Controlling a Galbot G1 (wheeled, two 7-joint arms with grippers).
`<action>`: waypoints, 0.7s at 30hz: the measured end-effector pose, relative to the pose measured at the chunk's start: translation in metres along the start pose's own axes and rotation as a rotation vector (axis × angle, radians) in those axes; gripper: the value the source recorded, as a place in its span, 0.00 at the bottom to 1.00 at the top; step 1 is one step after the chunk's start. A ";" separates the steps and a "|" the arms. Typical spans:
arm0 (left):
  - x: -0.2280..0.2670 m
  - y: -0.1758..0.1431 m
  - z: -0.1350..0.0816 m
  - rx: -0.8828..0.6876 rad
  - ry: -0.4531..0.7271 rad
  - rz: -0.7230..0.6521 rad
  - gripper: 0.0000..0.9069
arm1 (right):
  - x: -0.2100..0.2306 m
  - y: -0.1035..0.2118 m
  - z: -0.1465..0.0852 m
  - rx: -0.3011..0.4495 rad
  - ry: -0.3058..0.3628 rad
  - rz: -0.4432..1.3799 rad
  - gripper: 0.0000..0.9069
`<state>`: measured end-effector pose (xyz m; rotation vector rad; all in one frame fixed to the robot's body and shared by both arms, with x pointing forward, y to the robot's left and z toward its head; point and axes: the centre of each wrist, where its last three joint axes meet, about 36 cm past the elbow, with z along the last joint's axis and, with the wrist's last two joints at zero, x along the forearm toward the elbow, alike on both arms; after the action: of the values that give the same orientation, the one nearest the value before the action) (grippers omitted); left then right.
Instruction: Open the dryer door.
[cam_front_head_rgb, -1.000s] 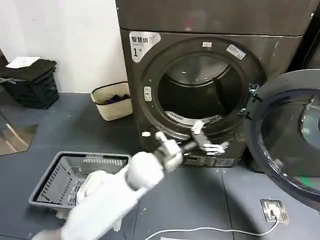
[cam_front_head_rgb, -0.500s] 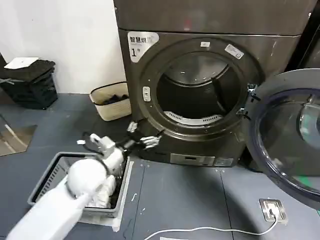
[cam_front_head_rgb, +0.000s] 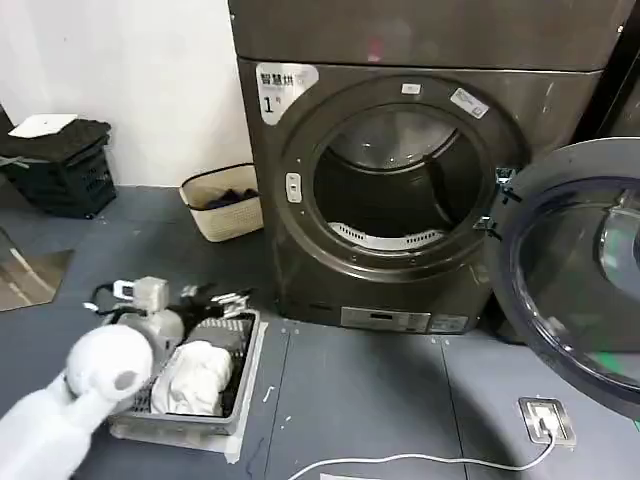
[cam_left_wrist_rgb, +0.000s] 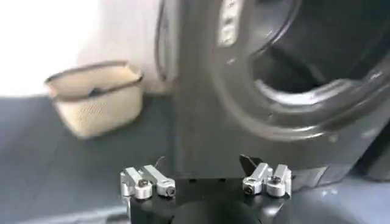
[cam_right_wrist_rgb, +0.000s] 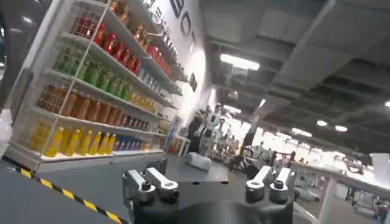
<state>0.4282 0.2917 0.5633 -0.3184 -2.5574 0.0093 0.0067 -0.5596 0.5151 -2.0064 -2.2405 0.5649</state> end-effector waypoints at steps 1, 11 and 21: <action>0.001 0.003 0.000 0.016 0.027 -0.003 1.00 | 0.000 0.000 0.001 0.003 0.004 -0.003 1.00; 0.013 0.031 -0.018 0.151 0.229 -0.096 1.00 | 0.000 0.003 0.007 -0.073 0.036 -0.021 1.00; 0.015 0.062 -0.048 0.327 0.349 -0.093 1.00 | 0.003 0.007 0.015 -0.138 0.050 -0.034 1.00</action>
<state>0.4555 0.3526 0.6074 -0.0664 -2.1758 0.3075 0.0082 -0.5599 0.4985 -2.0147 -2.3377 0.3619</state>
